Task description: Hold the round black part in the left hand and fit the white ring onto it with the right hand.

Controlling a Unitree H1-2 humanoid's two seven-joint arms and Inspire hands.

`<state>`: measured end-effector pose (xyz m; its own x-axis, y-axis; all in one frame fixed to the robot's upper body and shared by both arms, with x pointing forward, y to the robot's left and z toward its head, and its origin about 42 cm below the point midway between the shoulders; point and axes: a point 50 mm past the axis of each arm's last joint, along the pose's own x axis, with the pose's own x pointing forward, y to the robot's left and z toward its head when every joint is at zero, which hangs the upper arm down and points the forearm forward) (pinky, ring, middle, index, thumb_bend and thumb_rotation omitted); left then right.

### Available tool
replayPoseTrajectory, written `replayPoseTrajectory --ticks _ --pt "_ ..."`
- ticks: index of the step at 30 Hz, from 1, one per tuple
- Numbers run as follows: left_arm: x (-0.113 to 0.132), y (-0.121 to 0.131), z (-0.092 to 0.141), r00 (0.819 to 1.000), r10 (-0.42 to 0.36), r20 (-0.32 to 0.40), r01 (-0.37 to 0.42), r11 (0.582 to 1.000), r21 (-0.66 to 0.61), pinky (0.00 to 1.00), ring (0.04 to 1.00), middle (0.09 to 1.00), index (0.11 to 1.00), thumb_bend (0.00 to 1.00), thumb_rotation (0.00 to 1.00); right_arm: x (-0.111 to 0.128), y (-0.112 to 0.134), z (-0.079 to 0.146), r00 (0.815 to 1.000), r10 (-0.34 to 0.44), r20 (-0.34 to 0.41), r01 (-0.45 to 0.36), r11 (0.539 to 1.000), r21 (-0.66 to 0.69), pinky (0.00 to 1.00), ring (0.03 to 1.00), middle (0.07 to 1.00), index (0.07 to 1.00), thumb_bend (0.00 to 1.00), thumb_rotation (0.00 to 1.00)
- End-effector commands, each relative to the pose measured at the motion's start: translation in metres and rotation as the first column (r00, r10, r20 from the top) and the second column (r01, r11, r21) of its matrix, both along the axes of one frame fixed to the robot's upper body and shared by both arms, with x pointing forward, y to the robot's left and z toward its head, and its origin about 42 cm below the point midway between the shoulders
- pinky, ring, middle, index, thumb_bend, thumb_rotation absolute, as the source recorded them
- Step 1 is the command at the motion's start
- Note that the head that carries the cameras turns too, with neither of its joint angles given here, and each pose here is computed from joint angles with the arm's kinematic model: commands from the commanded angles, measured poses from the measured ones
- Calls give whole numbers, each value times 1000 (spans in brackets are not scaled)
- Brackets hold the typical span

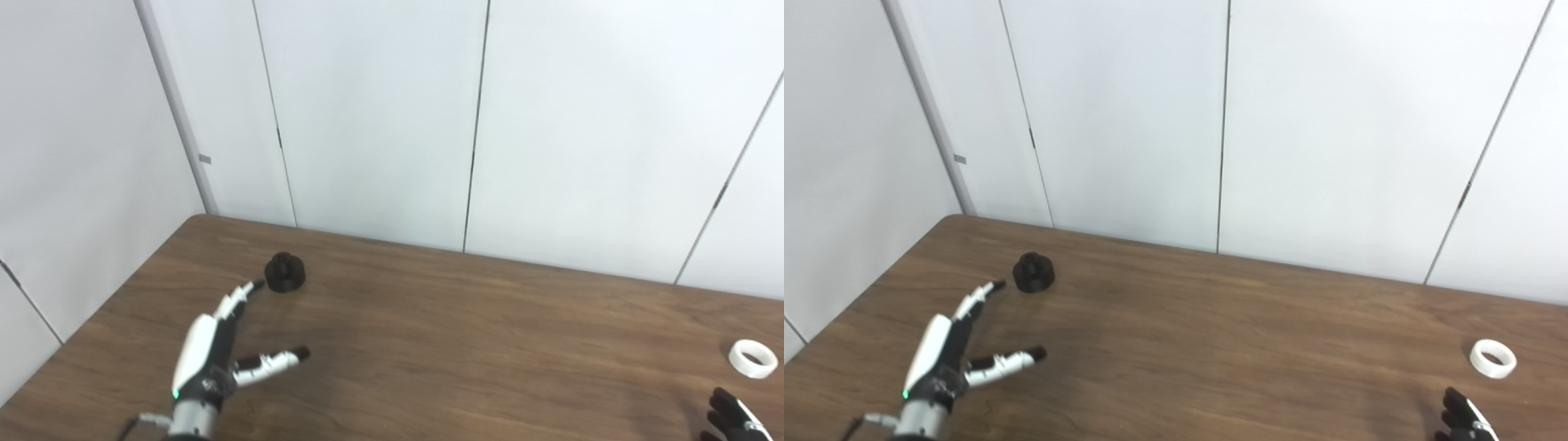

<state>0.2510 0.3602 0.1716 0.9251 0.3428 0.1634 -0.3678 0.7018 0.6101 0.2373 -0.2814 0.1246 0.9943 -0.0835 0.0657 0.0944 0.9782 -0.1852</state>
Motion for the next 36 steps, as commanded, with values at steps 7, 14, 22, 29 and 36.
replayPoseTrajectory --ticks 7,14,22,29,36 --pt "30 41 26 996 82 36 -85 992 89 1000 1000 962 904 954 374 0 3 4 1000 18 11 -18 999 -27 808 895 893 872 544 929" --pt "55 68 28 992 125 35 -128 986 110 1000 1000 959 869 952 345 -1 4 5 1000 20 22 -19 999 -44 790 884 891 876 515 931" --pt "93 76 26 988 150 -35 -142 975 172 1000 997 955 838 968 363 -3 4 5 1000 23 20 -22 999 -38 820 896 898 882 522 934" --pt "125 72 23 981 152 -117 -128 973 190 1000 1000 965 862 1000 423 -6 4 5 1000 23 17 -22 999 -40 818 893 893 878 516 934" --pt "149 67 21 979 128 -162 -92 973 213 1000 1000 967 853 1000 423 -7 6 6 1000 23 14 -23 999 -35 829 900 901 884 480 933"
